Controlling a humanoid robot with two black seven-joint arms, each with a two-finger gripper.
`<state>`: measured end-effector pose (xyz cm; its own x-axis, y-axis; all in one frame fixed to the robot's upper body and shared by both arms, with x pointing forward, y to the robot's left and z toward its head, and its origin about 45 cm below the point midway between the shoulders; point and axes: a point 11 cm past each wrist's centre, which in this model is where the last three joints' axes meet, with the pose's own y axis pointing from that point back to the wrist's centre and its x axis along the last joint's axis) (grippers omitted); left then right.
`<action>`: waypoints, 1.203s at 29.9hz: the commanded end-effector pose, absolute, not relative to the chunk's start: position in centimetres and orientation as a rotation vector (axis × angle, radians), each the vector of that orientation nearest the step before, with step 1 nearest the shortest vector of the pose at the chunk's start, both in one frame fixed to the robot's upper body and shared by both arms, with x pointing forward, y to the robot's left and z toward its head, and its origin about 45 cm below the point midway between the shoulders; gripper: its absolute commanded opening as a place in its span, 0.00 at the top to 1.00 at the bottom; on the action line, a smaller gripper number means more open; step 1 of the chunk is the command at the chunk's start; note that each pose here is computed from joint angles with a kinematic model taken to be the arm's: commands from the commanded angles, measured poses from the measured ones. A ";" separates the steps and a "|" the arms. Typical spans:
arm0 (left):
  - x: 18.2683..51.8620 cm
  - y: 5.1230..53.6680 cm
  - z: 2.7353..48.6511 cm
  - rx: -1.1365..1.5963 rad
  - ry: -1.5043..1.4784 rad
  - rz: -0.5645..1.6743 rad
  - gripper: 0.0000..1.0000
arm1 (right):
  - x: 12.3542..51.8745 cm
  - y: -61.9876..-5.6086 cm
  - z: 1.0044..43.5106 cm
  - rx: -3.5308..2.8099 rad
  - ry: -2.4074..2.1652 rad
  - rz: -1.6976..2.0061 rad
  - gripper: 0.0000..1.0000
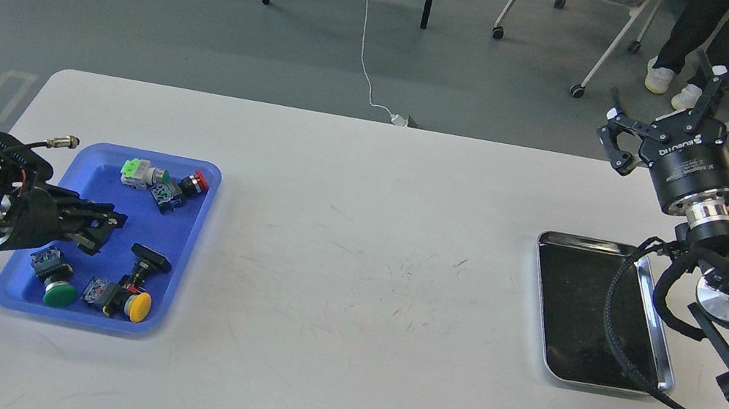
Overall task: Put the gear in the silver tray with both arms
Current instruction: 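Reach into the blue tray and grasp another black gear with left gripper, then carry the second black gear toward the table center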
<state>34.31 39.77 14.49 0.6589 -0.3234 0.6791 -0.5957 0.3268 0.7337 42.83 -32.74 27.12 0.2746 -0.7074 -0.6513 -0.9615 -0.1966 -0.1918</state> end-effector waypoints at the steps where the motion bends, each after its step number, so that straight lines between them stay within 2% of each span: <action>1: 36.3 36.1 17.4 1.197 -0.949 0.190 0.81 | 42.8 -34.6 28.5 -1.995 1.523 0.522 0.01; 7: 37.7 28.3 19.0 1.061 -1.015 0.174 0.81 | 41.7 -36.6 31.7 -2.045 1.527 0.420 0.01; 11: 38.4 22.3 19.7 0.948 -1.075 0.129 0.81 | 40.8 -36.9 31.9 -2.094 1.542 0.406 0.01; 18: 36.9 11.7 18.7 0.780 -1.117 0.021 0.81 | 41.2 -37.1 32.2 -2.077 1.609 0.390 0.01; 25: 34.1 8.1 14.4 0.776 -1.082 -0.114 0.81 | 43.0 -38.2 32.3 -2.041 1.658 0.359 0.01; 29: 33.6 5.8 13.4 0.768 -1.092 -0.151 0.80 | 45.6 -33.7 33.5 -2.129 1.575 0.347 0.01; 36: 33.3 4.0 12.3 0.770 -1.078 -0.158 0.80 | 46.4 -30.6 33.0 -2.178 1.528 0.374 0.01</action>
